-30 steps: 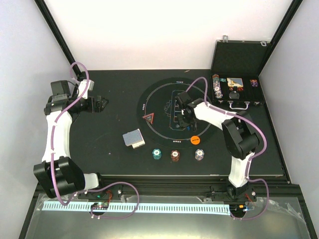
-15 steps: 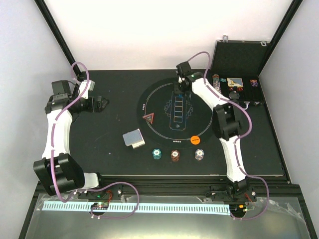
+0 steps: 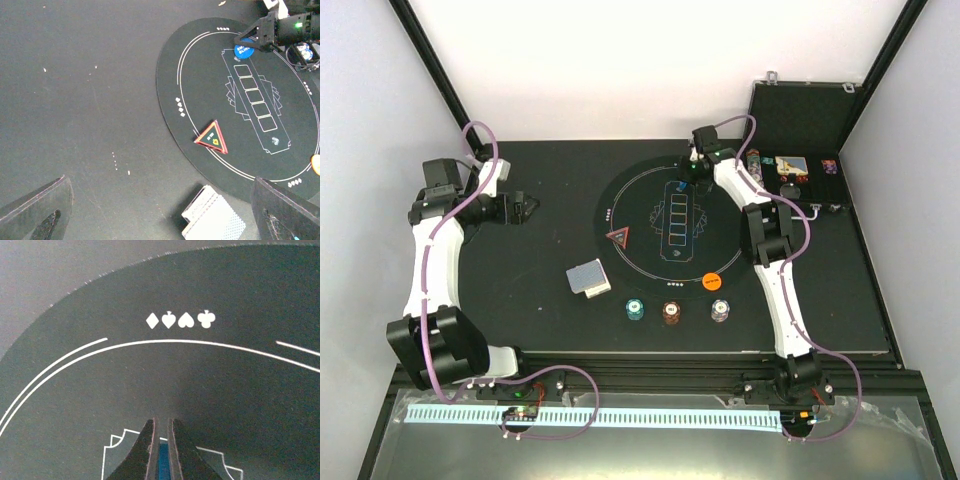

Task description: Distribute texas hold em gaming equipment

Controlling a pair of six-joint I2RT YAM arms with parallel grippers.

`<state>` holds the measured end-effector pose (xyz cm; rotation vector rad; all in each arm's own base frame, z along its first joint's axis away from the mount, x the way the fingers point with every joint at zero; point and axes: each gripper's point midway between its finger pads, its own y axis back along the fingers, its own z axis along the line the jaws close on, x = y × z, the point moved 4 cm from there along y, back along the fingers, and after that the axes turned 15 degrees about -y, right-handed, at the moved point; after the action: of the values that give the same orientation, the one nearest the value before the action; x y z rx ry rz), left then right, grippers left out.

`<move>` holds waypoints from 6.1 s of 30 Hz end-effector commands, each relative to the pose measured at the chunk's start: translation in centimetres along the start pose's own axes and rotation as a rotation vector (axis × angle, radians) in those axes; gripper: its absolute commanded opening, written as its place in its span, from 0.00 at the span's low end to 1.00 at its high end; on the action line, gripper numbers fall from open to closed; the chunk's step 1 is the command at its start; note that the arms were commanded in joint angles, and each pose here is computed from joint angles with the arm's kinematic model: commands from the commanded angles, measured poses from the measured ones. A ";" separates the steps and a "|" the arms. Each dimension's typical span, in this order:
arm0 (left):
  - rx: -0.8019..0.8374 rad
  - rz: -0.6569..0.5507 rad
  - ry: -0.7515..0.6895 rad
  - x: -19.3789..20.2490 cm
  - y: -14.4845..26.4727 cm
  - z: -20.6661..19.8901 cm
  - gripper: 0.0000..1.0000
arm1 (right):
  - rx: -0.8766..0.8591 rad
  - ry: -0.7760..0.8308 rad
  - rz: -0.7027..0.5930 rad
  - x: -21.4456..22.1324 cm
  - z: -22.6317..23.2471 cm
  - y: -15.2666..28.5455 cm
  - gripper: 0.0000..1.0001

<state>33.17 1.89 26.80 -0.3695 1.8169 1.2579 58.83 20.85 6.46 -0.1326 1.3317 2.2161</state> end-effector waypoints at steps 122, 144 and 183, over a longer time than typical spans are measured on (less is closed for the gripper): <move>0.048 0.062 -0.137 1.2 2.2 -2.4 0.99 | 0.228 0.732 0.231 31.7 9.4 16.4 0.22; 0.051 0.052 -0.138 0.6 2.4 -2.2 0.99 | 0.316 0.615 0.265 25.4 7.4 4.4 0.19; 0.061 0.048 -0.144 0.5 2.7 -2.5 0.99 | 0.202 0.651 0.178 25.6 11.2 13.4 0.81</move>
<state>30.23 1.15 26.86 -0.1872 1.7740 1.2510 35.76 35.97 9.10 -0.6429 2.0435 2.2524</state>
